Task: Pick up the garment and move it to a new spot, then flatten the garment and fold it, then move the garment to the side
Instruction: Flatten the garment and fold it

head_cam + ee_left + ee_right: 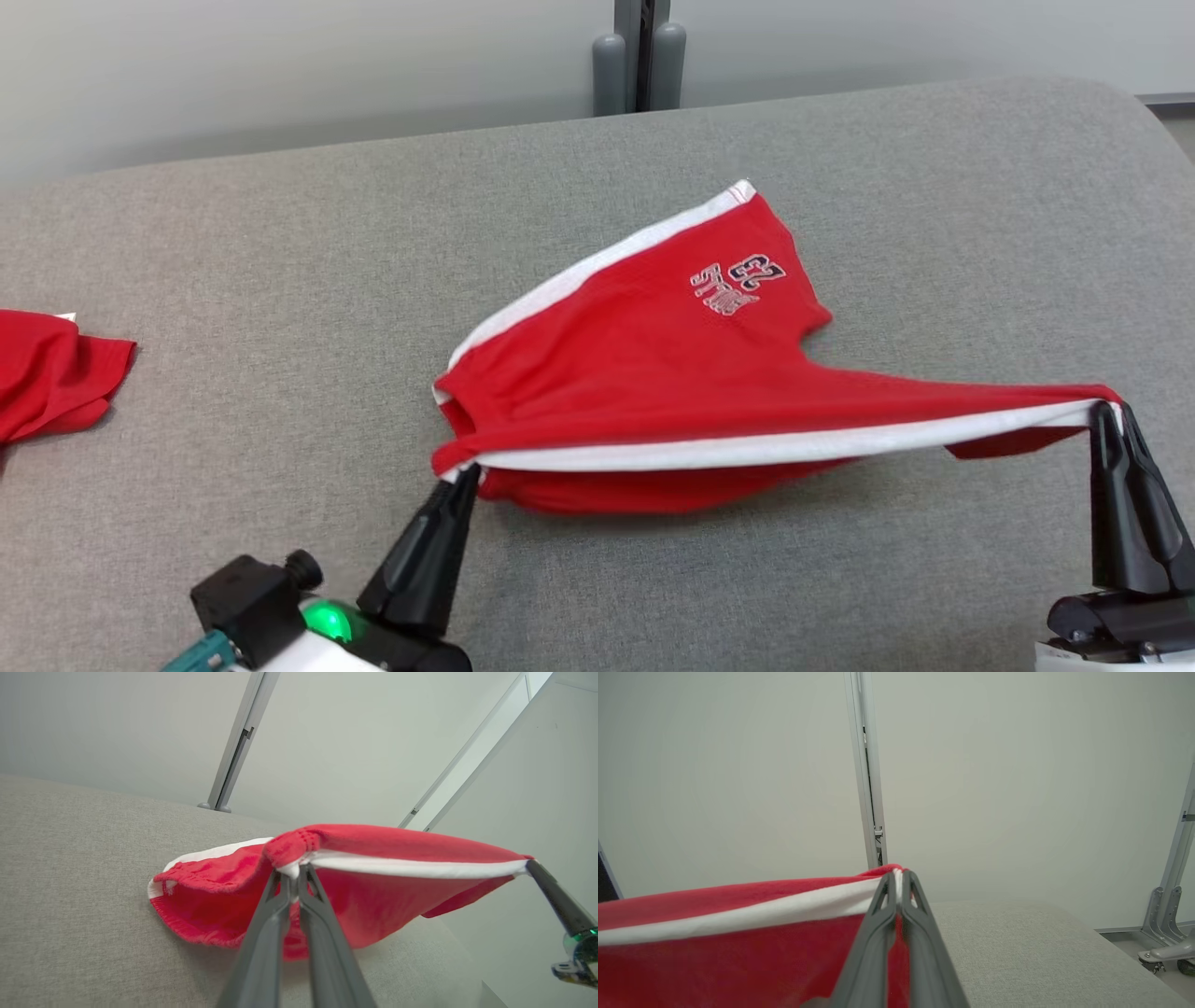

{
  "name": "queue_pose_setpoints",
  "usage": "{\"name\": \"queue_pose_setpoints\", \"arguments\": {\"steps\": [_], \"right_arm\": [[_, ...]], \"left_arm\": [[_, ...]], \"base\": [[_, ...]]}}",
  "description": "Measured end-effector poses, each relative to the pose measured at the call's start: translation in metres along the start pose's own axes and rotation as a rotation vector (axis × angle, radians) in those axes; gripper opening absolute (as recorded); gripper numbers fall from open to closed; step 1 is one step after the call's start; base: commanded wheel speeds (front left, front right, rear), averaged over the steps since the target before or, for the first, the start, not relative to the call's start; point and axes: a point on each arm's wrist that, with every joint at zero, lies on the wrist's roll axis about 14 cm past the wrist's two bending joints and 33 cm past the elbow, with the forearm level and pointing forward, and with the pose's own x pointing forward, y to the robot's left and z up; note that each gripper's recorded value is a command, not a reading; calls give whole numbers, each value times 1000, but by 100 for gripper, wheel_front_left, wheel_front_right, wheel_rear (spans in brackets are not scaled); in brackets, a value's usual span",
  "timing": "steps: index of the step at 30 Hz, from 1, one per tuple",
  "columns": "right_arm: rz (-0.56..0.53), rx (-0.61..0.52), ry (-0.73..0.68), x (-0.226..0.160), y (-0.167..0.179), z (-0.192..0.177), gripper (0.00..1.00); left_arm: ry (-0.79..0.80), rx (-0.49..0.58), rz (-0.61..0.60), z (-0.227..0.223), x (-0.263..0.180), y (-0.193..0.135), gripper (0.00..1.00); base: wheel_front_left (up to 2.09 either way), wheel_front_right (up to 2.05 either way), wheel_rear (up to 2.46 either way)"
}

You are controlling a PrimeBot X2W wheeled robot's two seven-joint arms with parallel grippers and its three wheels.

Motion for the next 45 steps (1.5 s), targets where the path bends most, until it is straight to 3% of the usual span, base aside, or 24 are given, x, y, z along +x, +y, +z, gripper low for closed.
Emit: {"name": "queue_pose_setpoints", "arguments": {"steps": [6, 15, 32, 45], "right_arm": [[-1, -11, 69, -2, -1, -22, 0], [27, -20, 151, 33, 2, -65, 0], [309, -142, 319, 152, 57, -143, 0], [428, -219, 469, 186, 87, -191, 0]], "left_arm": [[58, -35, 10, -14, -4, -2, 0], [149, -79, 63, -39, 10, 20, 0], [268, -137, 204, -50, 78, 91, 0], [326, -116, 267, -66, 93, 122, 0]], "base": [[0, 0, 0], [0, 0, 0], [0, 0, 0], [0, 0, 0]]}}
